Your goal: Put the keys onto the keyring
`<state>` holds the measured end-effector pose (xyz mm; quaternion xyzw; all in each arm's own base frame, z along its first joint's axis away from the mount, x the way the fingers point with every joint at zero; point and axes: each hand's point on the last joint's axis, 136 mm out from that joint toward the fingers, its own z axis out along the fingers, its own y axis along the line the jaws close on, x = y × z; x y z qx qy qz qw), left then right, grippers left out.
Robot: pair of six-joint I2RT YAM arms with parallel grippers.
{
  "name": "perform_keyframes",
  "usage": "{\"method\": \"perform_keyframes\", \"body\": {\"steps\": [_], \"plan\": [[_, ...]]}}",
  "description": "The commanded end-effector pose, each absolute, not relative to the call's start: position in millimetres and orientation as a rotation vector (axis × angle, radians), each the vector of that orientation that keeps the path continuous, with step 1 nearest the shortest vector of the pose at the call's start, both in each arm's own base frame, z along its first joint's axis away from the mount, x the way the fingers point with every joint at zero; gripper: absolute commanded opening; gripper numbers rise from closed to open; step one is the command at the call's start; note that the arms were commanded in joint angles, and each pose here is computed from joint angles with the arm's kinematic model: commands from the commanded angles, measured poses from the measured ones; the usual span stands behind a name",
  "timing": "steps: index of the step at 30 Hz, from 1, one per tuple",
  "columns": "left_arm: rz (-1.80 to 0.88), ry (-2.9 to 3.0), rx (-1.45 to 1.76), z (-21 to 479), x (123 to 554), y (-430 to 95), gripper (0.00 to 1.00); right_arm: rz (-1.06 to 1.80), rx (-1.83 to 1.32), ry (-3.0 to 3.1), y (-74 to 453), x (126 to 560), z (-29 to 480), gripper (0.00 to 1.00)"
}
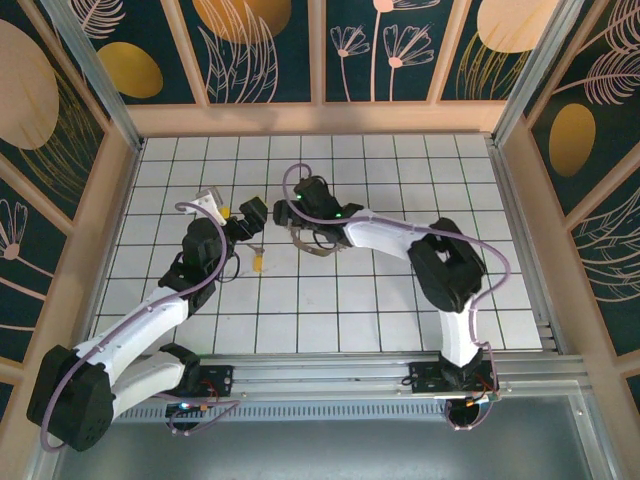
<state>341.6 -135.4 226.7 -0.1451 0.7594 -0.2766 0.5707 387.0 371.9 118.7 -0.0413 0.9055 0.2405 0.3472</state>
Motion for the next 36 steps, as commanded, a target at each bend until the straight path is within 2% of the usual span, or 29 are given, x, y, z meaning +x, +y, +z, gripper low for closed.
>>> {"method": "perform_keyframes", "body": {"steps": [1,8,12,17,20,28,32,36], "plan": [[-0.687,1.788,-0.309,232.8,340.3,-143.5,0.99,0.548,-0.071,2.340,333.3,377.0,124.3,0.99],[-0.727,1.888,-0.313,212.1,347.4,-158.5,0.99,0.568,0.024,2.338,259.6,336.4,105.8,0.98],[-0.831,1.931,-0.265,200.7,347.5,-179.0,0.98,0.704,0.036,2.321,239.3,313.8,97.3,0.90],[-0.879,1.935,-0.238,194.7,348.0,-189.5,0.99,0.821,0.019,2.315,234.0,297.7,89.3,0.79],[-0.881,1.939,-0.236,192.9,349.2,-191.8,0.99,0.890,-0.015,2.317,242.0,292.7,85.7,0.62],[-0.892,1.954,-0.226,192.4,352.7,-198.2,0.99,0.944,-0.065,2.346,259.4,297.6,70.3,0.51],[-0.892,1.954,-0.230,192.2,352.7,-198.2,0.99,0.921,-0.079,2.373,264.0,302.1,59.8,0.43],[-0.890,1.942,-0.226,195.4,354.4,-198.4,0.99,0.882,-0.086,2.395,266.1,306.3,52.6,0.39]]}}
